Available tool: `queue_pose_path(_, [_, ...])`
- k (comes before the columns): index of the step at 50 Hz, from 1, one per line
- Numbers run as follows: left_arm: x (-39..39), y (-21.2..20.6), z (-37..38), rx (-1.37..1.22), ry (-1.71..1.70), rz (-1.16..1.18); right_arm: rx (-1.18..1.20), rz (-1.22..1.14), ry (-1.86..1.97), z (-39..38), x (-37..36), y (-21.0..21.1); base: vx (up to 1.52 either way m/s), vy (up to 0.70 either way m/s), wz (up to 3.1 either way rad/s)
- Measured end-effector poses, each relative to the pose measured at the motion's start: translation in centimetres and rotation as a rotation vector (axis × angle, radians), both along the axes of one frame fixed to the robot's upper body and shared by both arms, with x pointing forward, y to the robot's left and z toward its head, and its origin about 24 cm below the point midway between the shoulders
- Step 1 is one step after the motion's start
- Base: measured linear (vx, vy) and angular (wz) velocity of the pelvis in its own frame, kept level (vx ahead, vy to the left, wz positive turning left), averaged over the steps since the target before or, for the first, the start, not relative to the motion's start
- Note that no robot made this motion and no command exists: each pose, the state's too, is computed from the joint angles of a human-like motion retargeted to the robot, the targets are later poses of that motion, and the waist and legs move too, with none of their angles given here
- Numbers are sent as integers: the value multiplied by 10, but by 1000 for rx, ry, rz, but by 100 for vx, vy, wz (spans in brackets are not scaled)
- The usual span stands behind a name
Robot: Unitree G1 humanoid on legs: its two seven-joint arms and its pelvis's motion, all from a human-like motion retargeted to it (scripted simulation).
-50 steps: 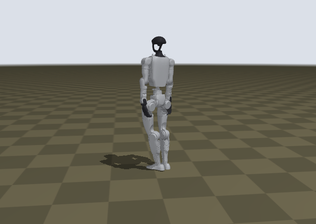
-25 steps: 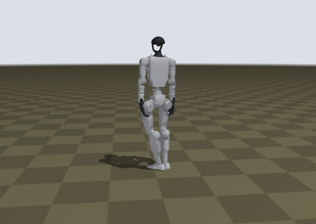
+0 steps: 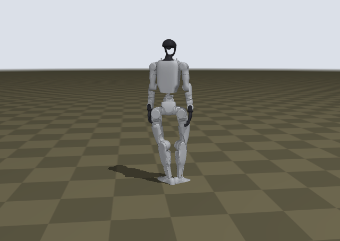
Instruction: In place motions
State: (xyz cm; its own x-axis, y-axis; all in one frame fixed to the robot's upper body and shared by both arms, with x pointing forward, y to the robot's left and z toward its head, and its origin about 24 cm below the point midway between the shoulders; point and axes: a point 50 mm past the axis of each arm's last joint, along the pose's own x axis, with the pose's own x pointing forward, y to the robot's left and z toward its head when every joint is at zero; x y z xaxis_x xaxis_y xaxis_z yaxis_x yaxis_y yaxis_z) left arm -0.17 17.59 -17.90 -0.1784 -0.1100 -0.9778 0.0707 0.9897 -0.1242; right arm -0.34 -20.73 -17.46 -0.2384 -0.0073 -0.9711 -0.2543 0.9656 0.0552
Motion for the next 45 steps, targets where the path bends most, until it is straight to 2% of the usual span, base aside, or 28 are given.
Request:
queue_pose_path(15, [17, -18, -2, -50, -62, -86, 52, 53, -48, -3, 13, 17, 26, -6, -36])
queue_pose_path(30, [-10, -19, -1, -11, 28, -67, 75, 127, -190, -3, 54, 24, 34, -5, -74])
queue_pose_path(38, [19, -23, -3, 6, -87, -50, 7, 146, -210, 0, 60, 3, 17, 10, -90])
queue_pose_path(45, [42, -30, -2, -37, -161, -129, -56, 142, -161, 2, 46, -15, 10, 16, -124])
